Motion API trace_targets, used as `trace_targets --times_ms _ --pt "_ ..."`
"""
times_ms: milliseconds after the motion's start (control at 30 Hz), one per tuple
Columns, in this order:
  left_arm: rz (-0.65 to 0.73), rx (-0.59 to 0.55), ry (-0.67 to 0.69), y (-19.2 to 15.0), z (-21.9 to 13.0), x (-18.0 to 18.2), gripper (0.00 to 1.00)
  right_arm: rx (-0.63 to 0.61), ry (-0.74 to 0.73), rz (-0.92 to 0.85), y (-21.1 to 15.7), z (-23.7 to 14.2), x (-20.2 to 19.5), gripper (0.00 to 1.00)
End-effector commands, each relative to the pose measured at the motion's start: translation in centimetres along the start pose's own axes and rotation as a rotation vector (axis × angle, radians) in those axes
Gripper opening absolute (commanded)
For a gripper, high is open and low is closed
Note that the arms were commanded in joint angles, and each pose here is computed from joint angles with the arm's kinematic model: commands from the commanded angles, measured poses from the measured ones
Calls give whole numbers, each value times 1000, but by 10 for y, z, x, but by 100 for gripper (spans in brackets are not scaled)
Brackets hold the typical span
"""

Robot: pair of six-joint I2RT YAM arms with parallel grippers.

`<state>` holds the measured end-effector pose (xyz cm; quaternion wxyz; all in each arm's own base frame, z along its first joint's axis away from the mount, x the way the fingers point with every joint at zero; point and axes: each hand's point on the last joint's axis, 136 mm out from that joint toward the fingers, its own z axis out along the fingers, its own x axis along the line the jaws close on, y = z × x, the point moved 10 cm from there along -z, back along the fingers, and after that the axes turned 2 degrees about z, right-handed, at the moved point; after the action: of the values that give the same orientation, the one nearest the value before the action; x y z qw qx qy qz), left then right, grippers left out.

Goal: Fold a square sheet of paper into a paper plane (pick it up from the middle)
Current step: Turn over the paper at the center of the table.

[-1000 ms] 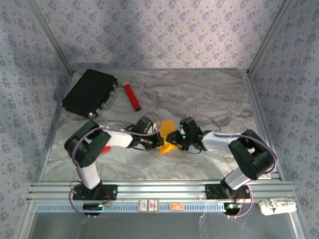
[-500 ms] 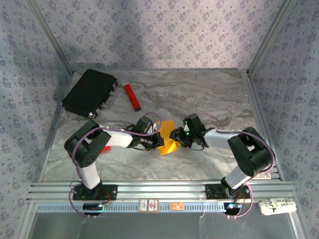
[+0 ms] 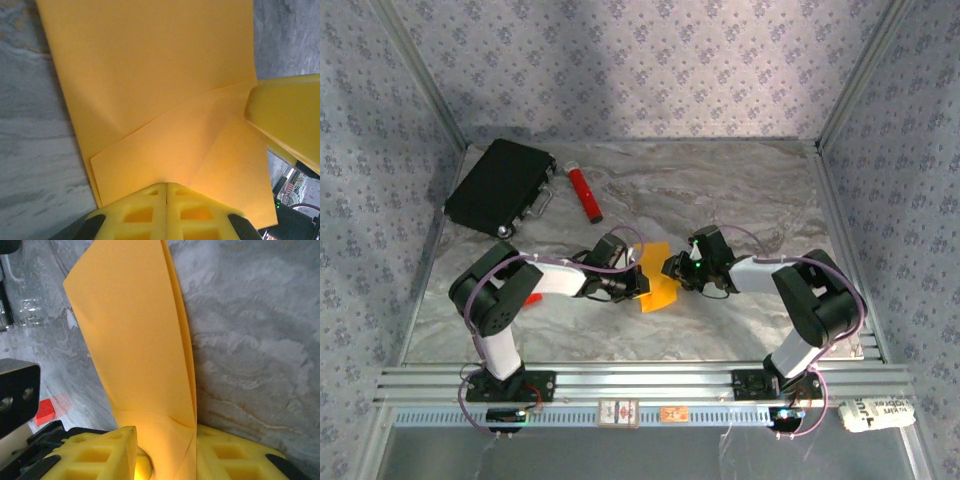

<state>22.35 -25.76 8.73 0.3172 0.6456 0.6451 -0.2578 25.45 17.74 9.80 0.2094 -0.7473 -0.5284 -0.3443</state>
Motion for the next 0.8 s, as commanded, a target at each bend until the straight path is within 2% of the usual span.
trace_targets --times_ms 0,233,467,767 --pt "-4 9 7 -2 -3 4 3 -6 10 -16 5 3 0 31" --pt "0 5 -4 -2 -5 1 5 -7 2 -5 6 4 -5 24" --pt "15 -24 -35 2 -15 -11 19 -7 19 -2 7 1 -8 8" --pt "77 -103 -26 3 -43 -31 32 -46 45 -78 4 -22 5 4"
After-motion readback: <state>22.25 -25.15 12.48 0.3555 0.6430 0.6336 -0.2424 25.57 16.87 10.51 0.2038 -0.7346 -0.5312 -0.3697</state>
